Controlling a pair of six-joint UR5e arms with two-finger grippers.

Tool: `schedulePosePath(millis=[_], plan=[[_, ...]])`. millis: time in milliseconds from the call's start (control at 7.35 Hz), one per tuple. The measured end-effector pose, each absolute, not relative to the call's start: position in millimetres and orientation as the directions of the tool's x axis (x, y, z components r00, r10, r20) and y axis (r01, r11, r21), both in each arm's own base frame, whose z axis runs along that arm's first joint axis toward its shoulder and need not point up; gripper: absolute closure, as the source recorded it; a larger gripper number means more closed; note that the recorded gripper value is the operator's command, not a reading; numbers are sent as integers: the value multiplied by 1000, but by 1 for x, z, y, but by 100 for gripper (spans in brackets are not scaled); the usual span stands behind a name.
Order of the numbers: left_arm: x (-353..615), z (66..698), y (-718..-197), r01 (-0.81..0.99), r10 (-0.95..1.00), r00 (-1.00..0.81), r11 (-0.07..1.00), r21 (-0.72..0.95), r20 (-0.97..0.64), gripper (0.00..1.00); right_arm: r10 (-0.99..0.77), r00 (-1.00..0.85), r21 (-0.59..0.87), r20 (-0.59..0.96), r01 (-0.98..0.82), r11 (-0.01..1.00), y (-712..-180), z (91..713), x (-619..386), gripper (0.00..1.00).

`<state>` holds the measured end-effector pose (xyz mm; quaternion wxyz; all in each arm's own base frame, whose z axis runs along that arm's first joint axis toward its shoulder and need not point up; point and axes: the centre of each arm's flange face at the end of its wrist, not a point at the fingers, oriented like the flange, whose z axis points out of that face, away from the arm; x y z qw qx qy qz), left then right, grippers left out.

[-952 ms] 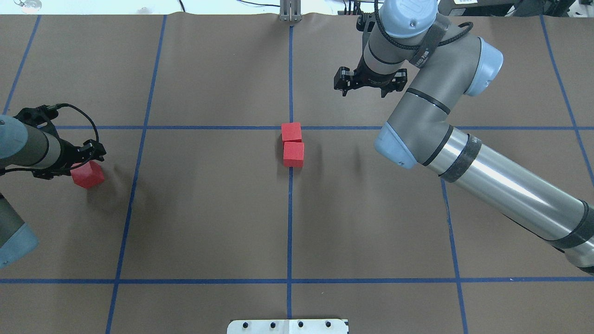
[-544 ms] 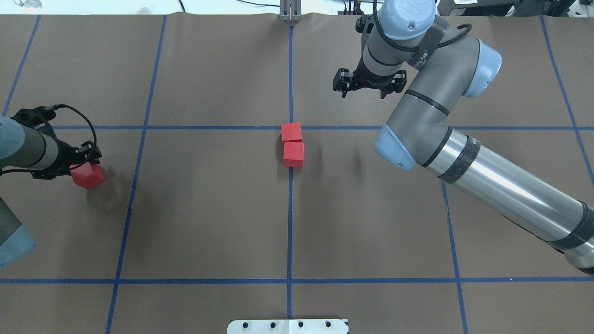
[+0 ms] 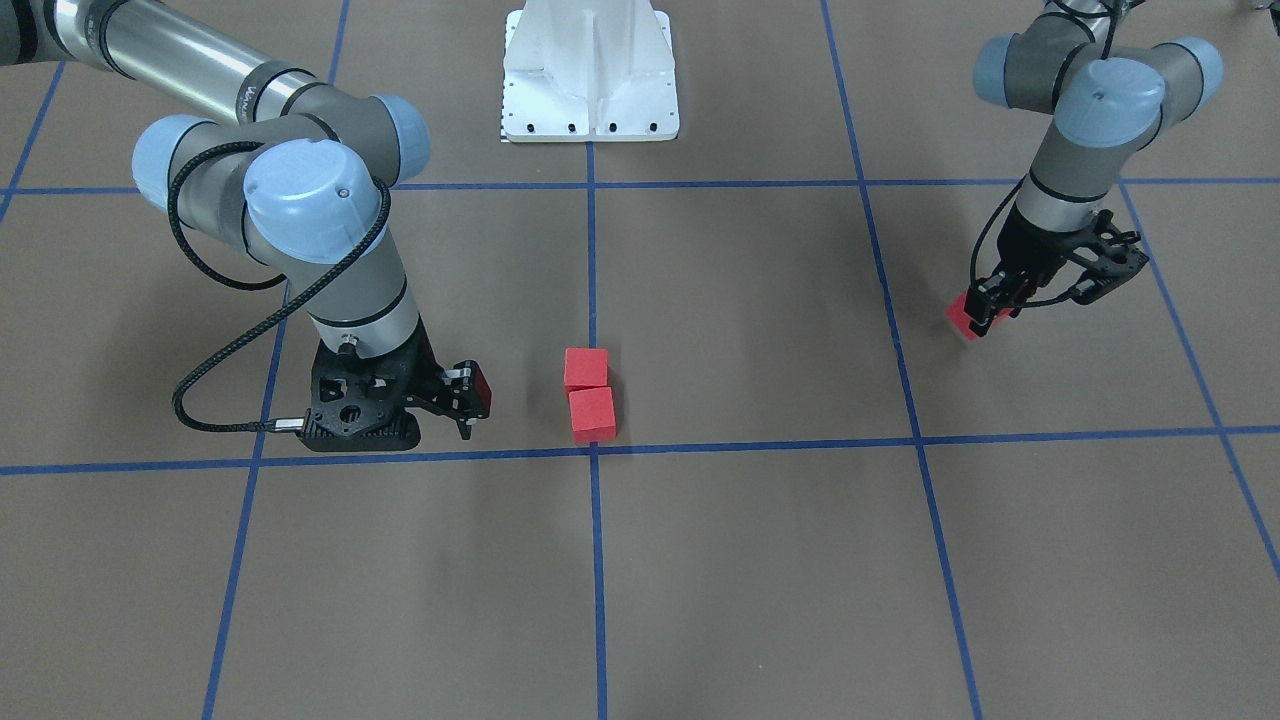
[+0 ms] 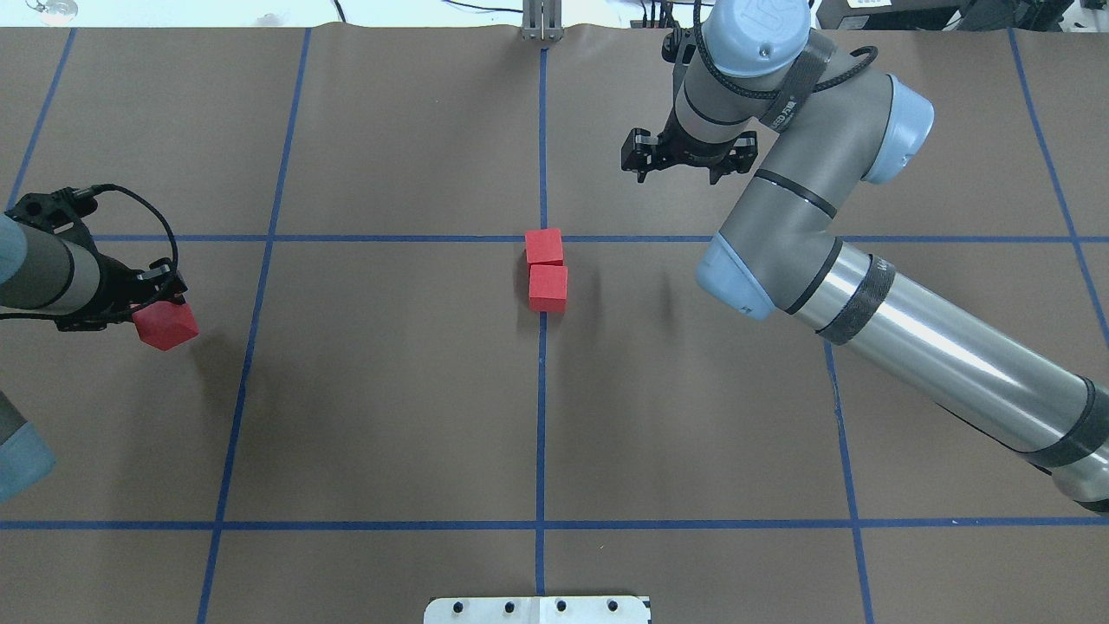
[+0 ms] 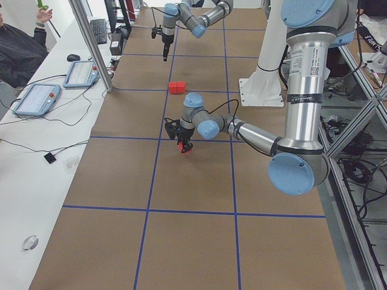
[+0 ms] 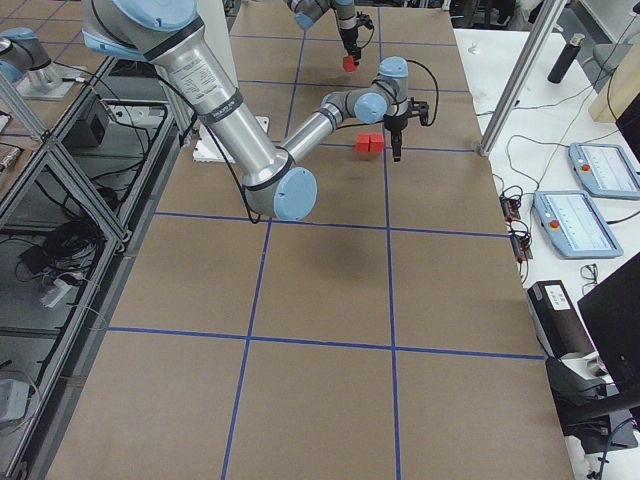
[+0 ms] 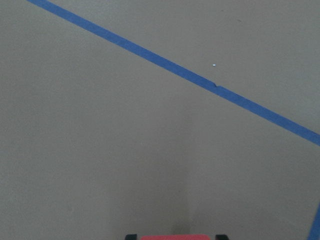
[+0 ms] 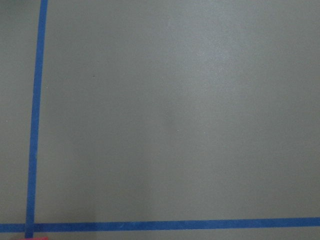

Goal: Form red blocks into L shape at center
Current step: 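Carry the red cube with the left gripper toward the center cubes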

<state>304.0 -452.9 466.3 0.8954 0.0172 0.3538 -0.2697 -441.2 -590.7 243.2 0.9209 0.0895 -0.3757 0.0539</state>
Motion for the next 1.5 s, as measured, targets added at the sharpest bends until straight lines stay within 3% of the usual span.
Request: schedulePosePath(millis=[408, 816, 1088, 1496], plan=[[377, 319, -528, 571, -593, 586, 786, -238, -552, 100, 29, 715, 127, 699, -163, 978, -591, 245, -440, 1], [472, 219, -623, 760, -856, 332, 492, -425, -397, 100, 24, 709, 133, 705, -165, 977, -592, 251, -437, 1], [493, 199, -641, 802, -926, 199, 341, -490, -320, 100, 19, 699, 137, 715, -166, 977, -592, 258, -433, 1], [535, 198, -617, 824, -984, 43, 132, -551, -171, 100, 7, 685, 149, 729, -169, 974, -582, 257, -424, 1]])
